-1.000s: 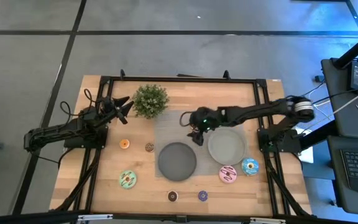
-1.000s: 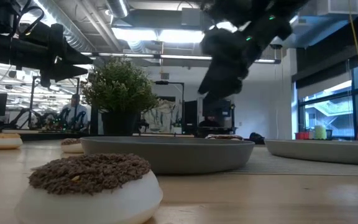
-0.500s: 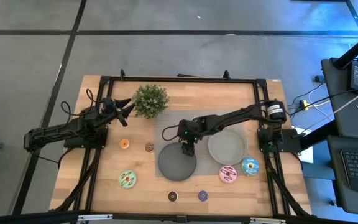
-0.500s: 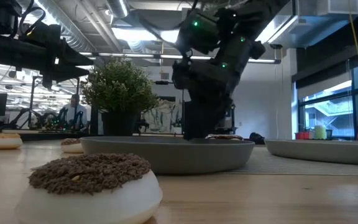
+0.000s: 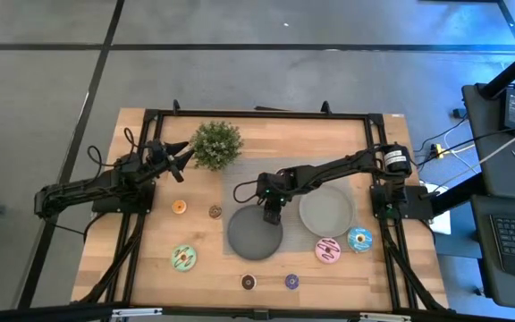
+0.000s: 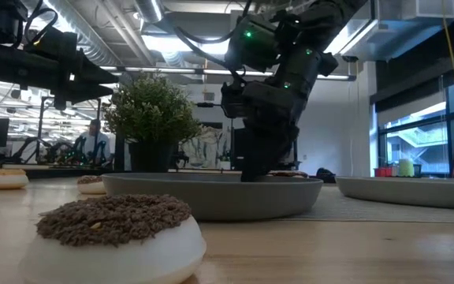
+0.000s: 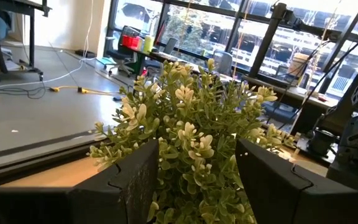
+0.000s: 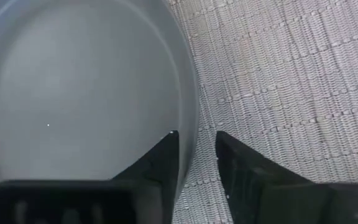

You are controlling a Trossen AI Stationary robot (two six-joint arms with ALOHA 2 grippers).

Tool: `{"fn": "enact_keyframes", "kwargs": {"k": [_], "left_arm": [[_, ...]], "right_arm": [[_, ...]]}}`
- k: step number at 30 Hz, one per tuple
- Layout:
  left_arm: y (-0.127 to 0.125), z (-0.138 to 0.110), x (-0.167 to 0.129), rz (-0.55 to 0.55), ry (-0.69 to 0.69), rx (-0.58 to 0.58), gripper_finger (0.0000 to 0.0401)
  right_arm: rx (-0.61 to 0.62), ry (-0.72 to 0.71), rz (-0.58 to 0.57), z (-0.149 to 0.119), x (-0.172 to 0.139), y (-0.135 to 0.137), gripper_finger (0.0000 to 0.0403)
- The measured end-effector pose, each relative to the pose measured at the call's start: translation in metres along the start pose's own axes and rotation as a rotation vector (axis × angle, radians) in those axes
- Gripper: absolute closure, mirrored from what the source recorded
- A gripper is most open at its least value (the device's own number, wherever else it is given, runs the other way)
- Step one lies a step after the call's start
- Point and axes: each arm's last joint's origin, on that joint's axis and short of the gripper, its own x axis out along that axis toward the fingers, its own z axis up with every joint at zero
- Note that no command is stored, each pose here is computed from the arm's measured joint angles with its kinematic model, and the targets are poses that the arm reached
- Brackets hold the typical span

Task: Pick & Place donuts
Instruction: Adjust the dark gray plate on the mat

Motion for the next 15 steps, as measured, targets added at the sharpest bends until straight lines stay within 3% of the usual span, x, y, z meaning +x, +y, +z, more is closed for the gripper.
{"fn": "enact_keyframes", "kwargs": {"k": [8, 15], "left_arm": [[0.0, 0.0, 0.0, 0.0, 0.0, -0.002, 0.0191], [0.0, 0.0, 0.0, 0.0, 0.0, -0.003, 0.0191]], "right_arm": [[-0.021, -0.001, 0.002, 0.0002, 0.0, 0.0001, 0.0368], [-0.013, 0.005, 0.03, 0.0003, -0.0002, 0.0002, 0.0395]]}}
